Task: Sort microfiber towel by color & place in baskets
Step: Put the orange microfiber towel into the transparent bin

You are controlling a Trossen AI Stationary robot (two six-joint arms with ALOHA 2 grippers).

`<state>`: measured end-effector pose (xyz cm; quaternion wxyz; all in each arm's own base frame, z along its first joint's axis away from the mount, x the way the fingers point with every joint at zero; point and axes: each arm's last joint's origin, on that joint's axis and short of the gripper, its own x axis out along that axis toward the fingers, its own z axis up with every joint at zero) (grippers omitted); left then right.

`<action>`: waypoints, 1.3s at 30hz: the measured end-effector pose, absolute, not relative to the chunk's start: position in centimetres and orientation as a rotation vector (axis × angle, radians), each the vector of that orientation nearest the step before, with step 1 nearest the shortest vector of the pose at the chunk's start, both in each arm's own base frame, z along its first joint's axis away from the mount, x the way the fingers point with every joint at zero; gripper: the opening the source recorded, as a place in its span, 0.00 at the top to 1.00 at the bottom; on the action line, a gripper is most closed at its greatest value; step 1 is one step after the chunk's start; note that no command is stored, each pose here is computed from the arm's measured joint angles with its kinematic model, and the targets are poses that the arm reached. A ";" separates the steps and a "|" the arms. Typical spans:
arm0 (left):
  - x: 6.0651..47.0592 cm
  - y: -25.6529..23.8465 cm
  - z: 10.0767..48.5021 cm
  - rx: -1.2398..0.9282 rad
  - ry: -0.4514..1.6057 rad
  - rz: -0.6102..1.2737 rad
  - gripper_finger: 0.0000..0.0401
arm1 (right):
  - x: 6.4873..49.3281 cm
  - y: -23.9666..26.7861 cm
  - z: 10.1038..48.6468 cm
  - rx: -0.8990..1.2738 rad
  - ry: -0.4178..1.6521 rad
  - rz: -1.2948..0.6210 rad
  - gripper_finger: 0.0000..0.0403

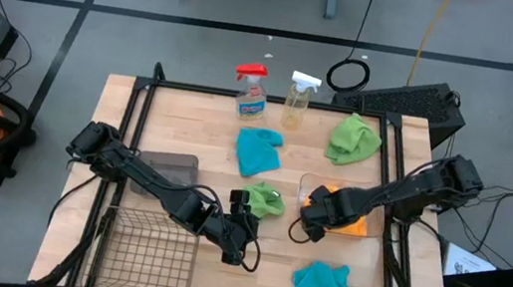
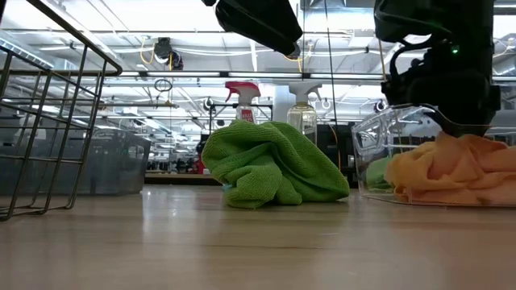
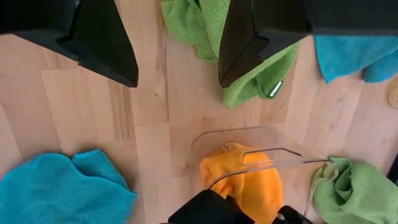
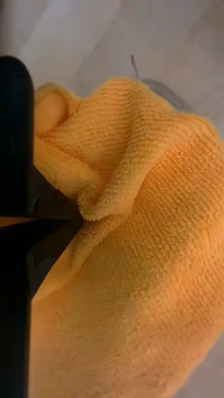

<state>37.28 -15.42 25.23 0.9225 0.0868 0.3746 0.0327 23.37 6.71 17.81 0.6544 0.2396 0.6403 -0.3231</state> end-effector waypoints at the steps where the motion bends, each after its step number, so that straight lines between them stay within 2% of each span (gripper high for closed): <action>1: 37.3 -15.4 25.2 0.178 0.769 0.067 0.43 | 23.4 6.6 17.8 0.541 1.455 -0.729 1.00; 6: 37.3 -15.4 25.2 0.178 0.770 0.066 0.43 | 23.0 6.5 19.0 0.539 1.446 -0.698 1.00; 13: 37.2 -15.5 25.2 0.178 0.770 0.064 0.43 | 21.8 6.1 23.0 0.566 1.270 -0.704 1.00; 20: 37.2 -15.5 25.2 0.177 0.770 0.061 0.43 | 22.3 6.3 24.0 0.564 1.181 -0.552 1.00; 24: 37.2 -15.5 25.2 0.177 0.770 0.061 0.43 | 23.3 6.7 22.8 0.593 1.198 -0.477 1.00; 31: 37.3 -15.5 25.2 0.176 0.770 0.061 0.43 | 23.4 6.6 19.2 0.597 1.331 -0.528 1.00; 39: 37.2 -15.7 25.2 0.175 0.768 0.058 0.43 | 23.5 5.9 17.3 0.655 1.316 -0.495 1.00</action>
